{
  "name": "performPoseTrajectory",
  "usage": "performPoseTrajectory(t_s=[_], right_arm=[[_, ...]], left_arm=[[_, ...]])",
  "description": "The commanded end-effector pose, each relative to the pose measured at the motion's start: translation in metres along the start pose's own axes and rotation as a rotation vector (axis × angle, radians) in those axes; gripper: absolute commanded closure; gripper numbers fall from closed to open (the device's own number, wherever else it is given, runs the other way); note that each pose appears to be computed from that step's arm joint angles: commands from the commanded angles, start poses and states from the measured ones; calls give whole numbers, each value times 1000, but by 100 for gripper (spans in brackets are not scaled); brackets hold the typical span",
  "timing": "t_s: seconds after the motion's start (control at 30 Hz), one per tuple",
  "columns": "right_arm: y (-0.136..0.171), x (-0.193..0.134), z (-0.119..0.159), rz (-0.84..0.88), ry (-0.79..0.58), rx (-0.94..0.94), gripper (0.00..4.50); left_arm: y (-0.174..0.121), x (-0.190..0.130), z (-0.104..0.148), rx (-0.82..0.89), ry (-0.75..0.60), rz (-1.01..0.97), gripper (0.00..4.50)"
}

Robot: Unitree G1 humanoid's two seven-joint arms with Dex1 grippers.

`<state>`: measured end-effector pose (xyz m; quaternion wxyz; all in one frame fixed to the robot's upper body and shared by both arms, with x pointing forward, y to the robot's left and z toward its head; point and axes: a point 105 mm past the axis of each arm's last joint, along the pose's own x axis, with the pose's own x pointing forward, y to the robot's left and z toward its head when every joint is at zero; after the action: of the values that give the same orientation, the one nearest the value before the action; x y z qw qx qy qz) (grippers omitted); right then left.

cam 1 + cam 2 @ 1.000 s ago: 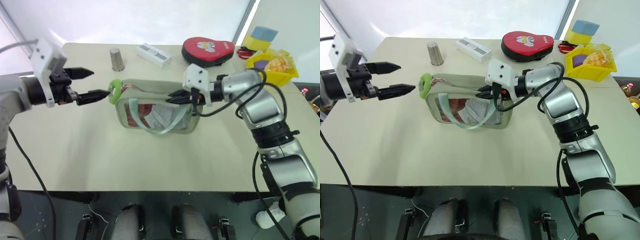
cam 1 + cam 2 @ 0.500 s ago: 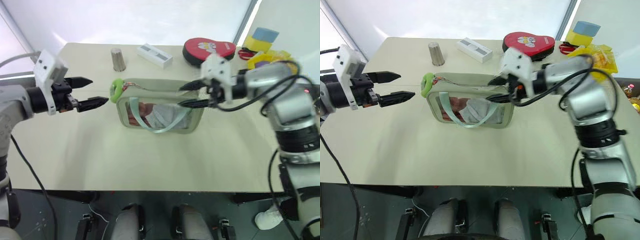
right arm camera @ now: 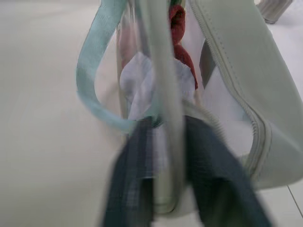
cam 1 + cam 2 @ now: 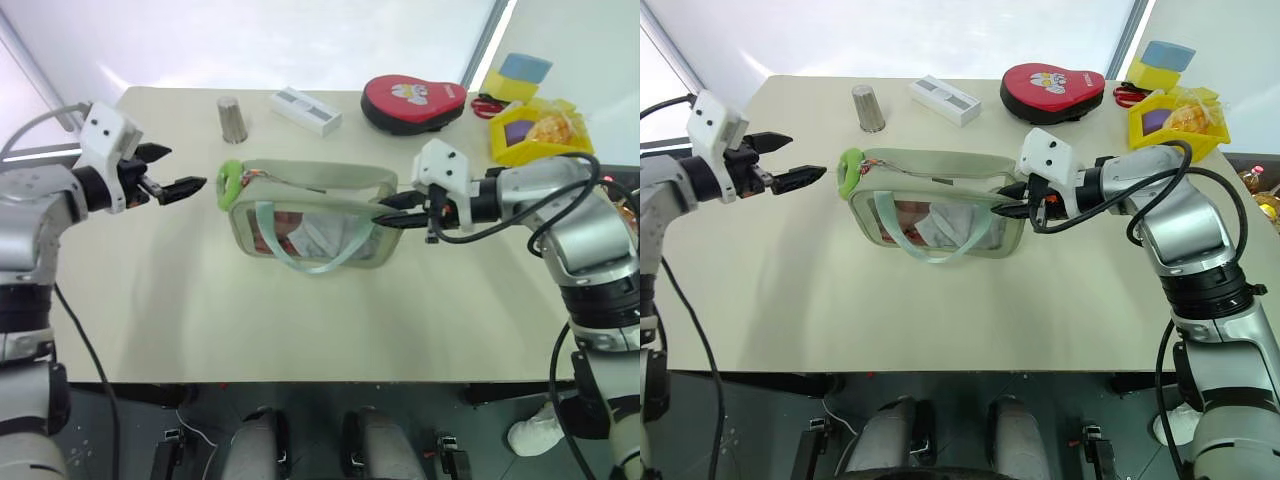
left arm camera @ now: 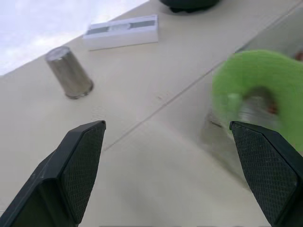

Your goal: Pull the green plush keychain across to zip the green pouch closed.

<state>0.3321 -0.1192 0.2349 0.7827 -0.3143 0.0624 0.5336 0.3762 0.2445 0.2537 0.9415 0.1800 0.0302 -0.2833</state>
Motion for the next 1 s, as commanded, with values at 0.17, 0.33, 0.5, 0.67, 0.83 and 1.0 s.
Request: performPoseTrajectory(t_s=[0.17, 0.33, 0.5, 0.67, 0.83, 1.0], right_arm=[[3, 2, 12, 16, -30, -40, 448], [1, 4, 11, 8, -23, -46, 448], [0, 6, 11, 1, -27, -48, 448], [0, 6, 14, -1, -35, -54, 450], [-2, 7, 14, -15, -37, -55, 450], [-3, 9, 13, -24, -41, -57, 450]], left_arm=[[-18, 20, 14, 5, -58, -117, 0], [-30, 17, 14, 2, -42, -207, 0], [-34, 19, 5, -6, -24, -222, 0], [-36, 21, 6, -8, -43, -230, 189], [-30, 14, 19, -23, -69, -218, 447], [-47, 14, 68, -43, -203, -340, 447]])
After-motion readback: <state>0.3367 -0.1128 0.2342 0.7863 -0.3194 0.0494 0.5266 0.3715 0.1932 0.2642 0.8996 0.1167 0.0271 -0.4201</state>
